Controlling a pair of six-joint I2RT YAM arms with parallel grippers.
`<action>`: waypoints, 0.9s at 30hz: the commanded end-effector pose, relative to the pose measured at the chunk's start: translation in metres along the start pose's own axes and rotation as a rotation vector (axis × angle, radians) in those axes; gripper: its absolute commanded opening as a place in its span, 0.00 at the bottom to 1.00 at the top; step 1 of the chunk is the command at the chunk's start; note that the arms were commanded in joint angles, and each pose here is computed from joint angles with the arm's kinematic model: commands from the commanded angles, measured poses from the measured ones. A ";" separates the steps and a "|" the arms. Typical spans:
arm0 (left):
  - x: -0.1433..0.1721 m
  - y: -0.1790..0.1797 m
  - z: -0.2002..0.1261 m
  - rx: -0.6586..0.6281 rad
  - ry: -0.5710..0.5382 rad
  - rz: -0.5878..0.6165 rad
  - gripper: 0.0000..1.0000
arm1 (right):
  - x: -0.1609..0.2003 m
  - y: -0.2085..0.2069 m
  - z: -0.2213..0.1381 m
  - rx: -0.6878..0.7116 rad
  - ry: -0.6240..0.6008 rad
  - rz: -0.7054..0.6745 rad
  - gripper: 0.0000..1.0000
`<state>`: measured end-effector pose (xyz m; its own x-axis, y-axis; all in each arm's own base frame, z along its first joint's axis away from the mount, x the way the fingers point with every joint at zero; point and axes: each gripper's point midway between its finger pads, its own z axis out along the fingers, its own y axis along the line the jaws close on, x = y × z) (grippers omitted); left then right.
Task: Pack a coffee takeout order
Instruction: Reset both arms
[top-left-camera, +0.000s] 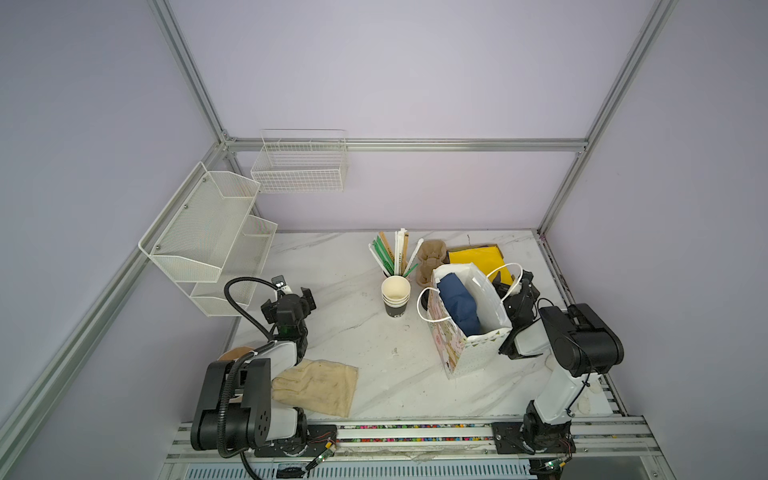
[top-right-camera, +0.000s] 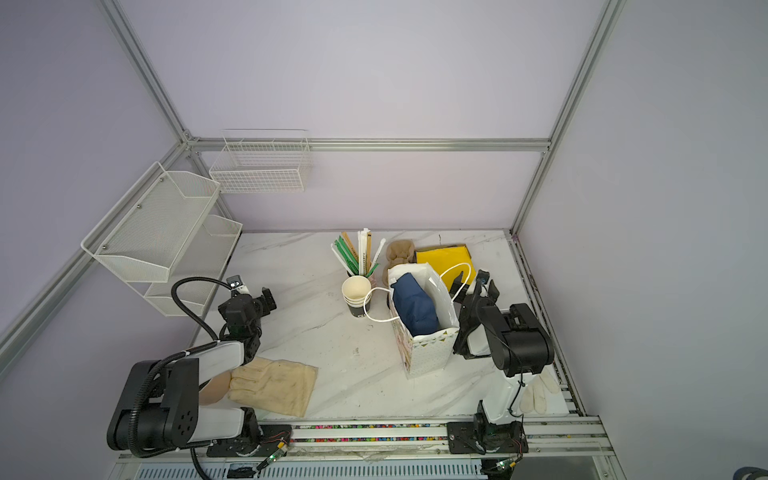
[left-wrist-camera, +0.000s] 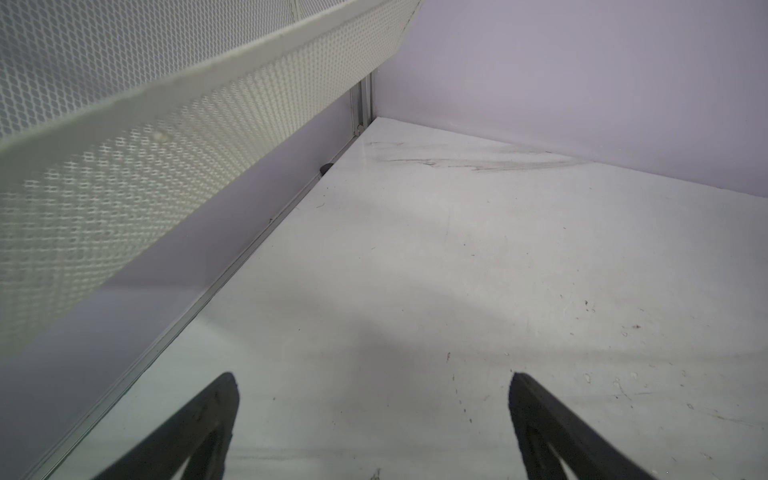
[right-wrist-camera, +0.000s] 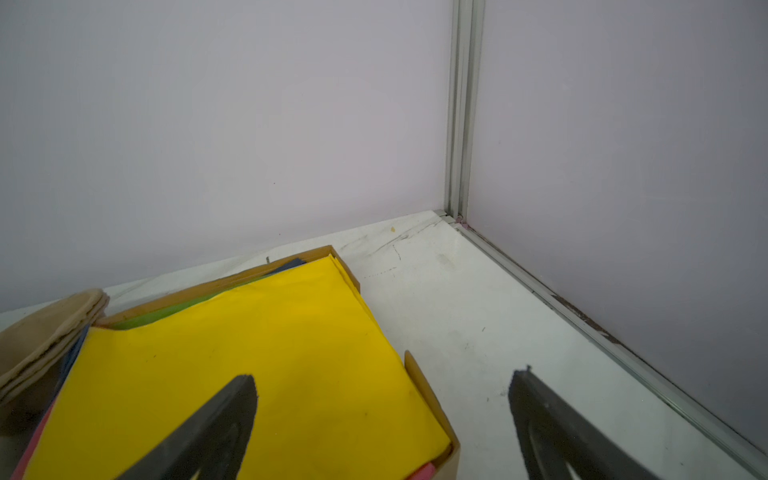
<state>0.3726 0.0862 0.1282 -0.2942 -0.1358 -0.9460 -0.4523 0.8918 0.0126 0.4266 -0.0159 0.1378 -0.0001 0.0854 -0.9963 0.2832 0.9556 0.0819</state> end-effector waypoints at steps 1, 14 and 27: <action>-0.006 -0.004 -0.007 0.047 -0.036 -0.012 1.00 | 0.001 0.003 0.001 -0.014 0.014 0.000 0.98; 0.013 -0.047 0.012 0.214 -0.062 0.092 1.00 | -0.001 0.001 0.001 -0.003 0.007 -0.009 0.97; 0.012 -0.047 0.008 0.218 -0.104 0.104 1.00 | 0.001 0.003 0.002 -0.008 0.014 -0.013 0.97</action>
<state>0.3931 0.0492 0.0955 -0.3020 -0.0252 -0.9530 -0.2411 0.9692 0.0508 0.4274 -0.0157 0.1293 -0.0395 0.0802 -0.9960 0.2847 0.9564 0.0658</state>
